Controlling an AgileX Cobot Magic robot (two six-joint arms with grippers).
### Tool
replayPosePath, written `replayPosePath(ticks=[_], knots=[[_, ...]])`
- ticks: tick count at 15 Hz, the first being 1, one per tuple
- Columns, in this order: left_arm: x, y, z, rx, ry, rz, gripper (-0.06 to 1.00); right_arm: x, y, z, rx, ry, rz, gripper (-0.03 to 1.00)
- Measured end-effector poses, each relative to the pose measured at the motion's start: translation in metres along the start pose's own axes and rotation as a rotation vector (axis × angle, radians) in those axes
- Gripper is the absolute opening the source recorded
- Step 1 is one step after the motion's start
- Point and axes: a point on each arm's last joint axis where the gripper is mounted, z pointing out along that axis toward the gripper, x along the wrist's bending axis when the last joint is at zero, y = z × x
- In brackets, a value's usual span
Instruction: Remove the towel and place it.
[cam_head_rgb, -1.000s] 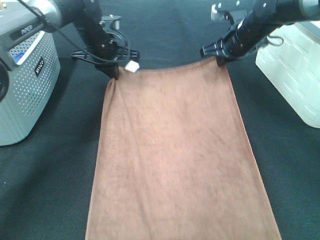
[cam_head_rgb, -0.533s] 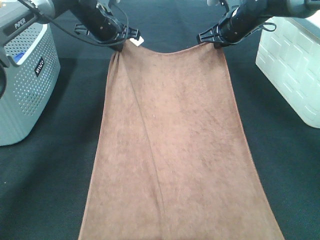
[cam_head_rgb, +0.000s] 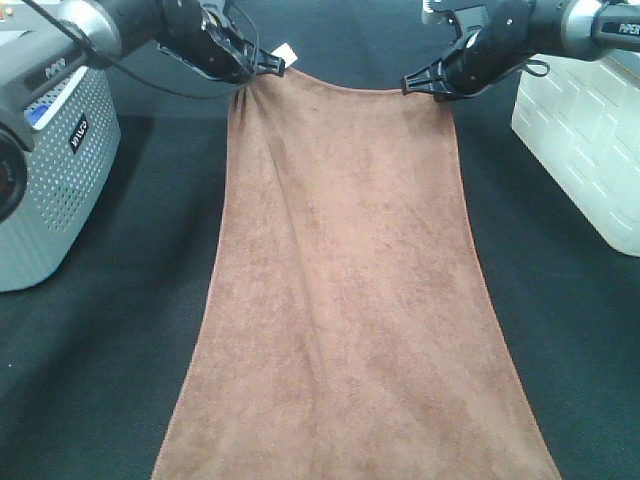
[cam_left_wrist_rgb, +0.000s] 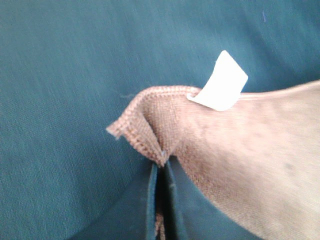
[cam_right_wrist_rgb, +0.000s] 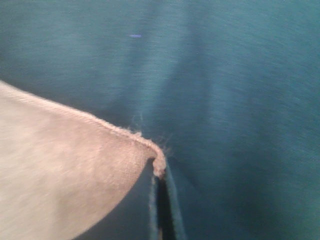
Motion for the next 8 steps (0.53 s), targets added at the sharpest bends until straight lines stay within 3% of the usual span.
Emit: replayPosePath(ticks=[8], knots=[[0.001, -0.024, 0.032, -0.082, 0.005, 0.002, 0.02, 0.0, -0.005, 0.028, -0.035, 0.013, 0.053, 0.01]])
